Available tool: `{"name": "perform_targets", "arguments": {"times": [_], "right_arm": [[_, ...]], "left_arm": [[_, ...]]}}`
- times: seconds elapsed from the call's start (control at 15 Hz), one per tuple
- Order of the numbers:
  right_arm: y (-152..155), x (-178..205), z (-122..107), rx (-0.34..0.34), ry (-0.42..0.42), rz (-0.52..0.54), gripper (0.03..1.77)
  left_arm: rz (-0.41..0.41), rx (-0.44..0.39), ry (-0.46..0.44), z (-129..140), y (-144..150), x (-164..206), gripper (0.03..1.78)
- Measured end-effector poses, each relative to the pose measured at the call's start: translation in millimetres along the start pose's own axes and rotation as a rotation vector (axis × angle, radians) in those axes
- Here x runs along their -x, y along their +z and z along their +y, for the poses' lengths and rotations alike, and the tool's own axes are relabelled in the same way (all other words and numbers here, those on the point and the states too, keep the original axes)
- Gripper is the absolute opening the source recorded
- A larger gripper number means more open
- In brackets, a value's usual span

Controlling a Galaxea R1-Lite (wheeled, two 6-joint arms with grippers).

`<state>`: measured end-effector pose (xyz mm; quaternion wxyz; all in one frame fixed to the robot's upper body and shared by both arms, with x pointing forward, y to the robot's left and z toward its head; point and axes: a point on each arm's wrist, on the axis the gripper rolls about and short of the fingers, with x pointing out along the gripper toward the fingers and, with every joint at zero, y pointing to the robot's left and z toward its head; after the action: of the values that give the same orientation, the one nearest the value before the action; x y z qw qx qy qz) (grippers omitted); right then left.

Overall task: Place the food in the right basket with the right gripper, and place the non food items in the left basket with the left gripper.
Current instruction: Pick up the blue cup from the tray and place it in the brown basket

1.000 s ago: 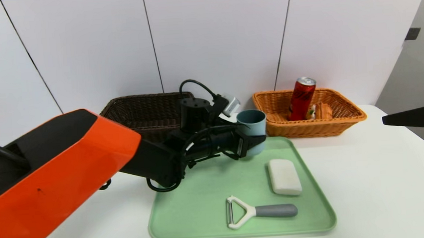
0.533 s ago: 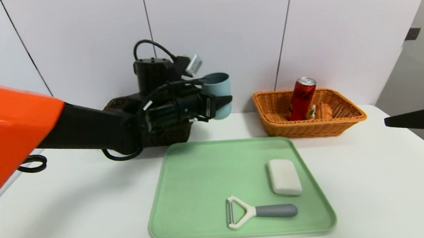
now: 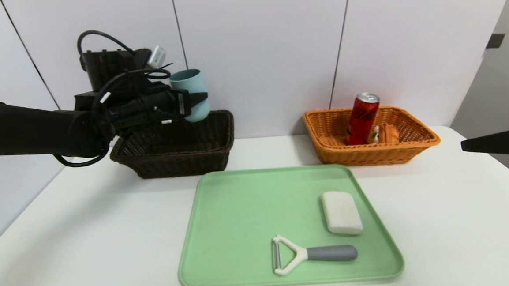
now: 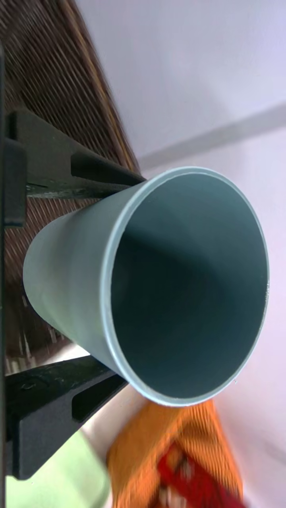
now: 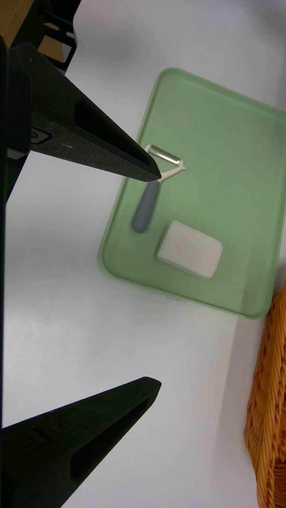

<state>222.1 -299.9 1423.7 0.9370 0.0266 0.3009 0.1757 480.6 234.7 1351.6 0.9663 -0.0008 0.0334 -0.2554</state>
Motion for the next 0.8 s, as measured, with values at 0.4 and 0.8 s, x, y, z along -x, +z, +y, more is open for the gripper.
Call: {"name": "perform_targets", "arguments": {"times": [0.4, 0.8], "right_arm": [[1, -2, 0, 0.003, -0.001, 0.003, 1.70], [2, -5, -1, 0.001, -0.003, 0.015, 1.70]], "left_arm": [[0.075, 0.031, 0.134, 56, -28, 7, 1.09], [0.119, 0.054, 0.170, 80, -64, -8, 1.09]]}}
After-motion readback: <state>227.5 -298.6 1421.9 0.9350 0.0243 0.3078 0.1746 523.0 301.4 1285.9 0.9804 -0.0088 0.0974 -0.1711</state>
